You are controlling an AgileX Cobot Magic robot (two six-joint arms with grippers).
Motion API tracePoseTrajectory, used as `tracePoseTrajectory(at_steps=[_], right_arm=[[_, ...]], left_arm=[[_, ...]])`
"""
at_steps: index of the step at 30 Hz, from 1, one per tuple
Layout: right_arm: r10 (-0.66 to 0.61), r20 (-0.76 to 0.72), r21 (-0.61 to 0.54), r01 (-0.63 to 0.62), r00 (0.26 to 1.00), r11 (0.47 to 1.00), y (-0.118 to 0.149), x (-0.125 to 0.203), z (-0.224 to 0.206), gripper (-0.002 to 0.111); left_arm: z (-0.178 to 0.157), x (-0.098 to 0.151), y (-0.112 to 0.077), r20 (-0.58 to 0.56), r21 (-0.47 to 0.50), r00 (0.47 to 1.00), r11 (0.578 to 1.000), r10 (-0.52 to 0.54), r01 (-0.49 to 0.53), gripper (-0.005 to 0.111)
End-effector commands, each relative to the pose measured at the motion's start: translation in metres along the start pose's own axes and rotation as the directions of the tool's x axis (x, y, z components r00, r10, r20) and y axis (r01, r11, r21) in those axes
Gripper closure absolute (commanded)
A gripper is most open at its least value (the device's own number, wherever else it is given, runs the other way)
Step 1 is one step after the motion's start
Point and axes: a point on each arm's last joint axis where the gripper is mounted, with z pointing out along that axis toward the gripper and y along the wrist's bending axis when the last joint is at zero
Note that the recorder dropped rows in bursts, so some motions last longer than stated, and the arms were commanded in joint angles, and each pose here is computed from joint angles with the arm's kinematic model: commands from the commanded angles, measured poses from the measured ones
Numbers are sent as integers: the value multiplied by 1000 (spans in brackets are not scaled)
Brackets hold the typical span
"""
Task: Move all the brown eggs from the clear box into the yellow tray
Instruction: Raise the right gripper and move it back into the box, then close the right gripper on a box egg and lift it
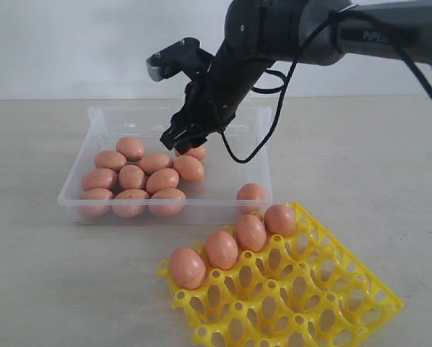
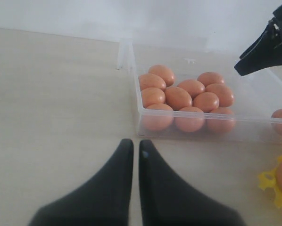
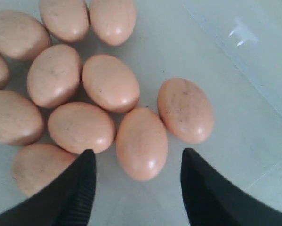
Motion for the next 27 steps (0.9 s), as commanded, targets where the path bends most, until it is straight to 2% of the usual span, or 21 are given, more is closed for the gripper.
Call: tracePoseTrajectory(at_steps=[1, 7, 13, 27], right_arm=[[-12, -41, 0, 12, 999, 1000, -4, 11, 26, 61], [-99, 40, 56, 96, 994, 994, -10, 6, 35, 61], [-92, 3, 23, 92, 996, 995, -9, 17, 55, 61], [-279, 22, 51, 278, 960, 959, -11, 15, 58, 61]], left_arm=[[1, 1, 0, 1, 0, 1000, 1000, 8, -8, 103], [1, 1, 0, 1, 0, 1000, 1000, 8, -8, 103], [1, 1, 0, 1, 0, 1000, 1000, 8, -8, 103], [1, 1, 0, 1, 0, 1000, 1000, 8, -8, 103]])
